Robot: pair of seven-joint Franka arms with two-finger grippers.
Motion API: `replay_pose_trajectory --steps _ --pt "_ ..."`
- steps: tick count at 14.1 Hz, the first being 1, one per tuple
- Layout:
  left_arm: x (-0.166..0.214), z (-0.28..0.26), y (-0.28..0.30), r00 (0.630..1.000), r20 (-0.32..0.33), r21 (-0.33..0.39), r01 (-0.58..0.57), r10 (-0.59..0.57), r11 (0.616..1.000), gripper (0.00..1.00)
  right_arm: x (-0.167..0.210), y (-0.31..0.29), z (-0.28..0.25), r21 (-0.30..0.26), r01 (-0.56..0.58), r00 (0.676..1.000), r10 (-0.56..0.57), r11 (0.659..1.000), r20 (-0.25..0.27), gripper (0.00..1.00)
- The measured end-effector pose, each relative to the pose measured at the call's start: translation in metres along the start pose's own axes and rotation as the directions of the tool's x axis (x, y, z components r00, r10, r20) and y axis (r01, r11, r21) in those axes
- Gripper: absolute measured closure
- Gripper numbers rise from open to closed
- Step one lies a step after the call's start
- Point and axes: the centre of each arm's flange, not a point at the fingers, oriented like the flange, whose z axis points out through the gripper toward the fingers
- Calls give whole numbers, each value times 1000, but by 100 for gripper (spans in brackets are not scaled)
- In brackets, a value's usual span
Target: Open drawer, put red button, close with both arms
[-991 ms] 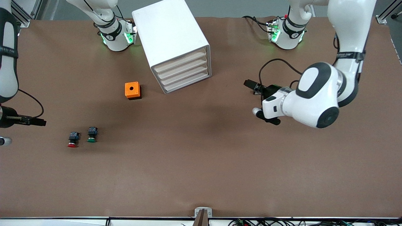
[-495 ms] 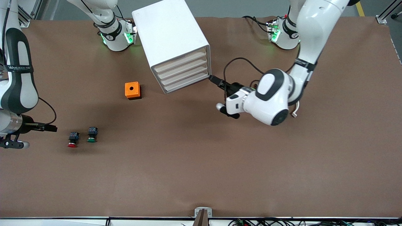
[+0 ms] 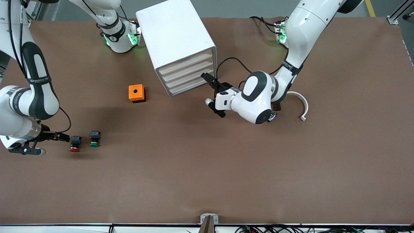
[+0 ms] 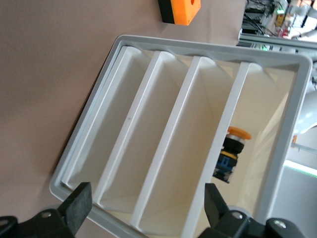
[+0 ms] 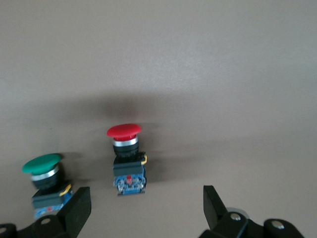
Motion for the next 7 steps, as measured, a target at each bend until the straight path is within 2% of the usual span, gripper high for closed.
replay_pose_trajectory --steps 3,5,7 --pt "4 16 -6 999 -24 -21 -42 42 999 4 -1 -4 29 14 -7 1000 6 1000 17 0" --pt "8 40 3 998 -34 -48 -60 59 997 15 -1 -5 39 21 -11 1000 10 1000 24 0" --pt "10 71 13 995 -39 -95 -98 95 991 18 -2 -7 47 24 -9 999 8 1000 36 0"
